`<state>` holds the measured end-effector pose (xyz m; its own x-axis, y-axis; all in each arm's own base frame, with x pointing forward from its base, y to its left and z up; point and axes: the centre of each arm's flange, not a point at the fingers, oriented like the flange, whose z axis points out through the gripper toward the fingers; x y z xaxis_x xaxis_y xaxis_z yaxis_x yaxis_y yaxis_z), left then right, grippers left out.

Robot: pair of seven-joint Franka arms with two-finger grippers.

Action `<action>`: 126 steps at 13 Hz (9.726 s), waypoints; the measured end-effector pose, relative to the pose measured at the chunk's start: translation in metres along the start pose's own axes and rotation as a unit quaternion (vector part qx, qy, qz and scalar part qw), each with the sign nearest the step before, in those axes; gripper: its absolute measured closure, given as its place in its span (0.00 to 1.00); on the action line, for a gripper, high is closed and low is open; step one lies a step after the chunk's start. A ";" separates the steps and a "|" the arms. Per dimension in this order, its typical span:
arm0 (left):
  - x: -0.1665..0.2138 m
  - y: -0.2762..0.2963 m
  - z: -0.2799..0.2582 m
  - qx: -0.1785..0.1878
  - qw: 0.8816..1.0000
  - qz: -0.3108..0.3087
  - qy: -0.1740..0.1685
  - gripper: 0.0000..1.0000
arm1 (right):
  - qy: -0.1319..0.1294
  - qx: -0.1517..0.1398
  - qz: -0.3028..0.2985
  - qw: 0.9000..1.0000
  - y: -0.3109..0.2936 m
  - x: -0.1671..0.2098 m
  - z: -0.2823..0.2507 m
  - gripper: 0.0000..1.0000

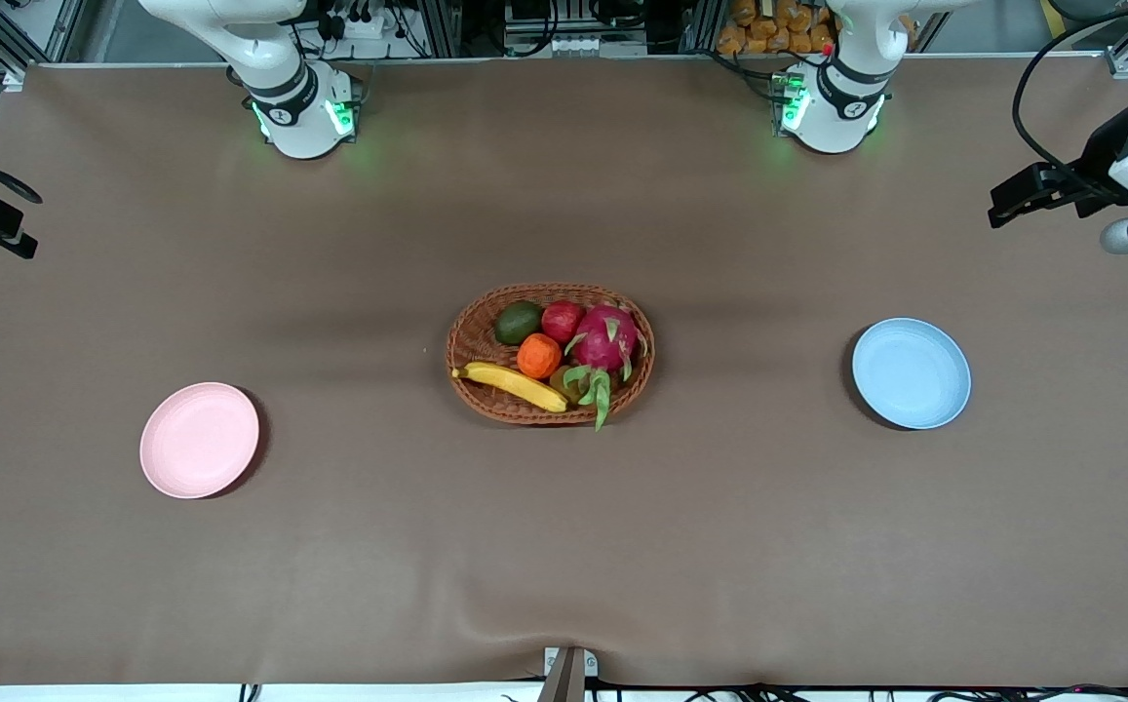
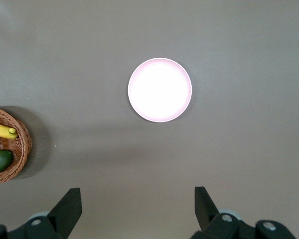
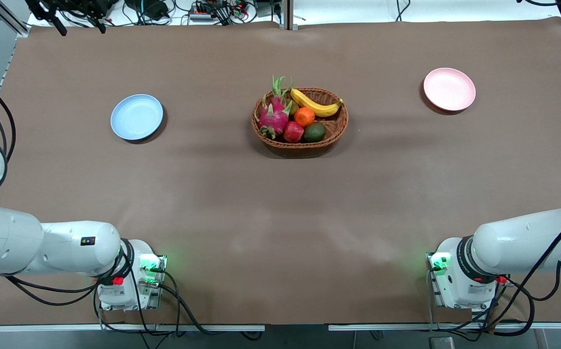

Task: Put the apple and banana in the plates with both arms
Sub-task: 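Move the left gripper over the basket toward the red apple, then lower the left gripper and grasp the red apple in the basket, then carry the apple to the blue plate while the right gripper reaches out, then lower the apple onto the blue plate while the right gripper grasps the banana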

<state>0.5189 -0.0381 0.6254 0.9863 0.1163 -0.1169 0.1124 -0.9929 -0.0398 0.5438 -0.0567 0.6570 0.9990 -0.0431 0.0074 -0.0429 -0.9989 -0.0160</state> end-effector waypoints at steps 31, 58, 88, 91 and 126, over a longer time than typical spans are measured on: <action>-0.021 0.389 0.229 -0.025 0.989 -0.143 -0.015 0.00 | -0.001 0.000 -0.001 1.000 -0.001 0.000 0.001 0.00; -0.094 0.512 0.345 0.018 0.953 -0.303 0.028 0.00 | -0.002 0.000 0.001 1.000 0.001 0.000 0.001 0.00; -0.088 0.525 0.375 -0.001 0.954 -0.296 0.055 0.28 | -0.002 0.000 0.003 1.000 0.003 0.000 0.001 0.00; -0.094 0.523 0.322 0.000 0.951 -0.303 0.062 0.28 | -0.002 0.000 0.003 1.000 0.003 0.000 0.001 0.00; 0.164 -0.024 0.362 0.052 0.954 -0.292 -0.031 0.28 | -0.168 0.045 0.135 0.975 -0.235 0.085 0.302 0.00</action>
<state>0.6344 0.0146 0.2475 0.7495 0.6539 -0.1032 0.6252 -0.7505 -0.2141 0.6412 0.1787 0.3592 0.8982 -0.2815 -0.3376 -0.3189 -0.9459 -0.0598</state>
